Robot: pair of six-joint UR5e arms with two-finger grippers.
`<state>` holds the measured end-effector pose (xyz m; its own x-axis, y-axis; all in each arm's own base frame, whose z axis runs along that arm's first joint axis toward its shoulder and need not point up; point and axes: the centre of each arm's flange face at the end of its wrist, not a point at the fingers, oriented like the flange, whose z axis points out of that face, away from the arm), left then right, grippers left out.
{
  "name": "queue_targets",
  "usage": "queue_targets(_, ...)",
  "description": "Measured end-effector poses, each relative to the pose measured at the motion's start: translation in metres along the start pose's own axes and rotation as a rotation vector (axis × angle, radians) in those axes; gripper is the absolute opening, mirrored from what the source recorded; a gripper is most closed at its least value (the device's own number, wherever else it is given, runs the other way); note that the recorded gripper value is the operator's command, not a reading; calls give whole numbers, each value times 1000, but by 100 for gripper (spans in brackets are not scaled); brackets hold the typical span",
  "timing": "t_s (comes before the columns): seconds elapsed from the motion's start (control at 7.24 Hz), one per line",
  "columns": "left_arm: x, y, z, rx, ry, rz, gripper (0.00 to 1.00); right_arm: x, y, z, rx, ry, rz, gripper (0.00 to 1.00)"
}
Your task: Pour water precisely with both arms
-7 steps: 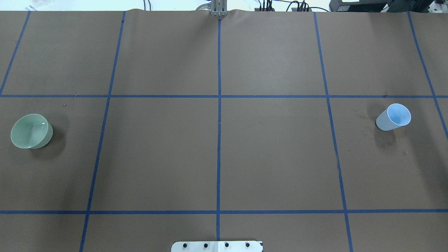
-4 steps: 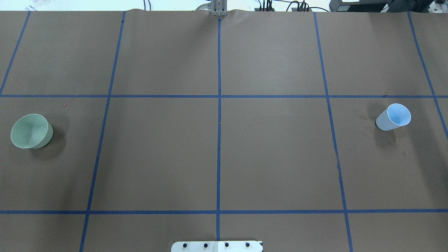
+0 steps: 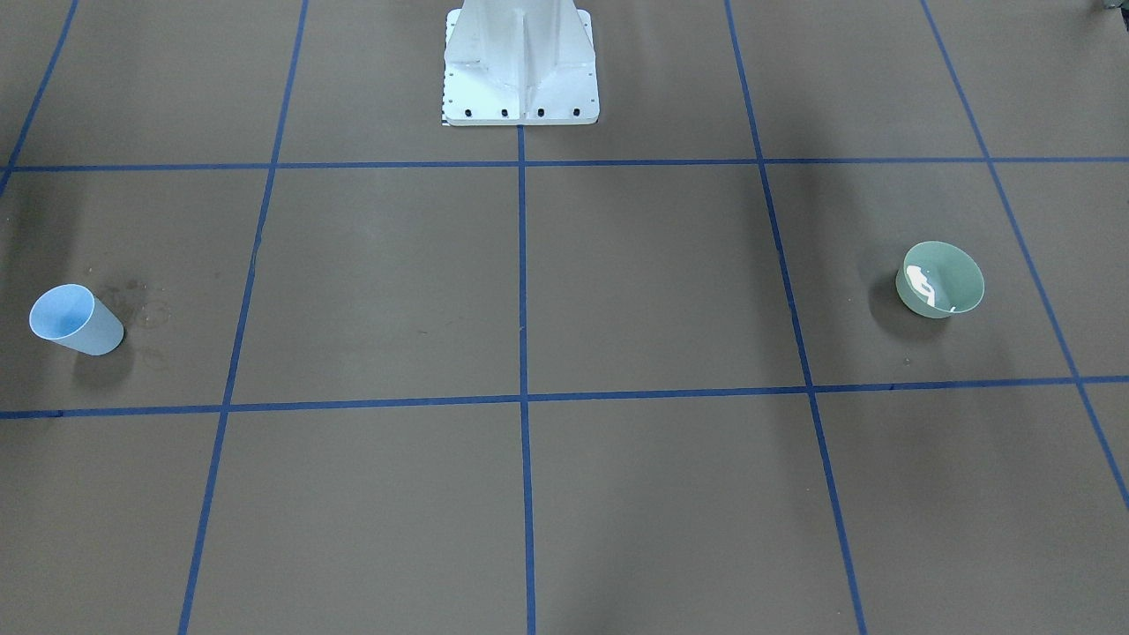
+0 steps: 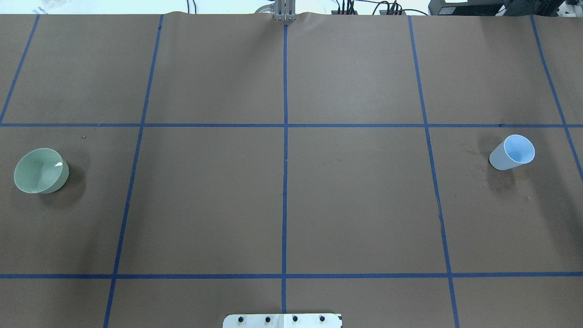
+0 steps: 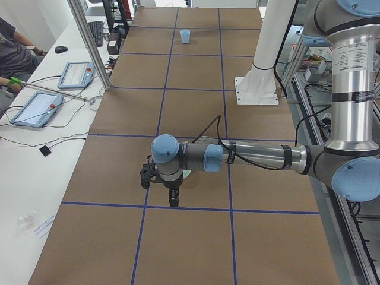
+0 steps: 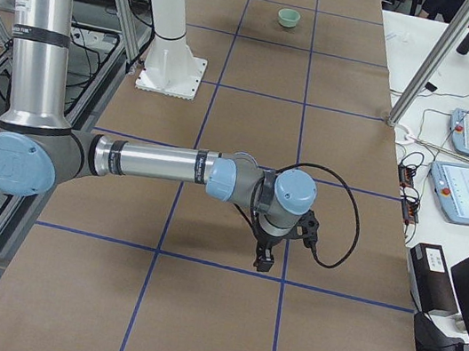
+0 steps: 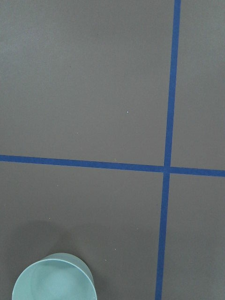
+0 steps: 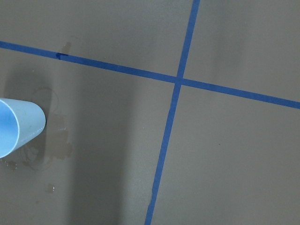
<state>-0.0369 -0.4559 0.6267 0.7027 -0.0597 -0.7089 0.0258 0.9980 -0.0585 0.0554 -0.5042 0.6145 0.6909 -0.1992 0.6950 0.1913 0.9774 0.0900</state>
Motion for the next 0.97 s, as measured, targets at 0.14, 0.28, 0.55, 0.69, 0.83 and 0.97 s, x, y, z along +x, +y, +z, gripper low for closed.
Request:
queue_targets(0.14, 0, 1, -1, 6, 0, 8, 100, -2, -3, -2, 2, 5, -4, 99)
queue_targets(0.28, -4, 5, 3, 17, 1, 23, 100, -2, -3, -3, 3, 8, -6, 99)
queue_targets(0.55, -14, 13, 11, 58, 2, 63, 100, -1, 0, -2, 3, 9, -6, 99)
queue_targets(0.69, -14, 12, 12, 66, 4, 67, 100, -1, 2, -1, 2, 9, -6, 99)
queue_targets(0.83, -10, 10, 10, 57, 19, 58, 100, -1, 3, -1, 2, 9, -5, 99)
queue_targets(0.97, -5, 7, 7, 36, 43, 41, 100, 0, 4, -1, 2, 10, -4, 99)
